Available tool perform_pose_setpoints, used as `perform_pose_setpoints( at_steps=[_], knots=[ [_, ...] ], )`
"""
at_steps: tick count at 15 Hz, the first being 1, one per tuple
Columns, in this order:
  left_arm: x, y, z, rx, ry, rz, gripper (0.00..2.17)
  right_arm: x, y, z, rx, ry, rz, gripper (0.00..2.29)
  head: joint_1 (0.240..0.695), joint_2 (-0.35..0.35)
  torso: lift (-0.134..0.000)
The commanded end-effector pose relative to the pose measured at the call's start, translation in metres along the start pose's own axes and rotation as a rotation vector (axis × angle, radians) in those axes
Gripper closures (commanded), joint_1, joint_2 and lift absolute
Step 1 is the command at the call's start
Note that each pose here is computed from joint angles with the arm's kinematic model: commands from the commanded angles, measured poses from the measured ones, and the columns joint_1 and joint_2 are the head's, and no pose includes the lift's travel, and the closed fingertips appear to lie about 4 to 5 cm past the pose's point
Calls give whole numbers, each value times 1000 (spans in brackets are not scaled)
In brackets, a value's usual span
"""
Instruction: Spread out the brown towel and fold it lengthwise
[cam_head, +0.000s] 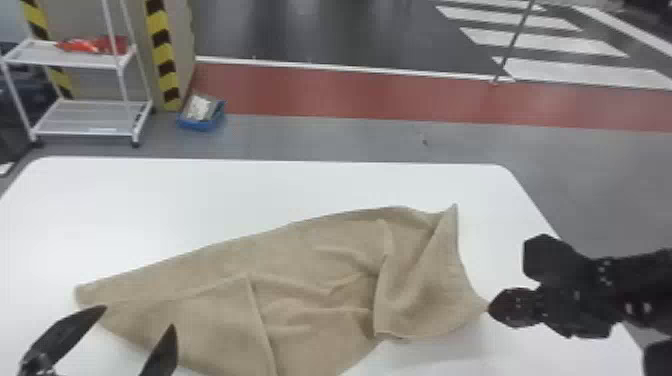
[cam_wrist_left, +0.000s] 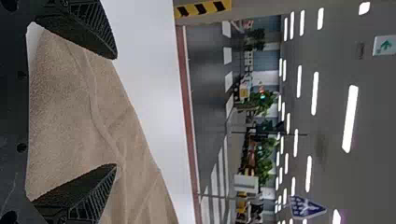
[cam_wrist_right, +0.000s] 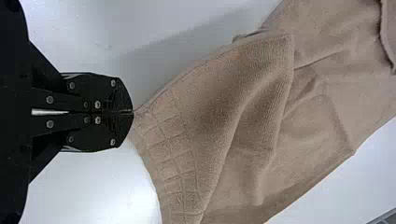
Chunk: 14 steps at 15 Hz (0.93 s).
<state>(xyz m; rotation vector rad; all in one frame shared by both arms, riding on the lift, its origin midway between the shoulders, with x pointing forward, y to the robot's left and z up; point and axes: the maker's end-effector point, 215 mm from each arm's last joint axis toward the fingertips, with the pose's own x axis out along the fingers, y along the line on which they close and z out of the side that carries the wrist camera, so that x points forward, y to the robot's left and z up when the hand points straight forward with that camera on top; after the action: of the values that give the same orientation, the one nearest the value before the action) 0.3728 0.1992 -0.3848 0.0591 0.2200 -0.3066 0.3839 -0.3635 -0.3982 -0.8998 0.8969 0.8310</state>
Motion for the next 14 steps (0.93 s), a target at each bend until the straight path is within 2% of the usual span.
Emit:
perform_pose_setpoints(
  at_steps=[1,3,4,6,7,9,11,13,14],
  knots=[
    [19,-1,-20,70,133,-86,76,2,5,-24,19,44,17,1349,695,-240,-124],
    [28,6,-46,26,328,-203,87,9,12,-42,32,86,23,1349,695,-282,-124],
    [25,16,-54,41,393,-214,87,10,15,-48,41,98,22,1349,695,-293,-124],
    [25,19,-35,101,397,-258,90,8,17,-57,82,111,12,1345,695,-294,-124],
    [25,31,-27,145,417,-248,90,8,19,-62,104,122,10,1349,695,-292,-124],
    [27,45,-11,303,433,-266,151,10,24,-70,135,152,-9,1345,695,-288,-124],
    [24,67,-13,444,481,-256,154,10,27,-78,176,164,-29,1345,695,-272,-124],
    [25,88,-5,540,486,-223,151,11,30,-81,212,170,-42,1345,695,-255,-124],
    [27,98,1,565,477,-199,154,11,32,-85,255,180,-49,1345,695,-243,-124]
  ],
)
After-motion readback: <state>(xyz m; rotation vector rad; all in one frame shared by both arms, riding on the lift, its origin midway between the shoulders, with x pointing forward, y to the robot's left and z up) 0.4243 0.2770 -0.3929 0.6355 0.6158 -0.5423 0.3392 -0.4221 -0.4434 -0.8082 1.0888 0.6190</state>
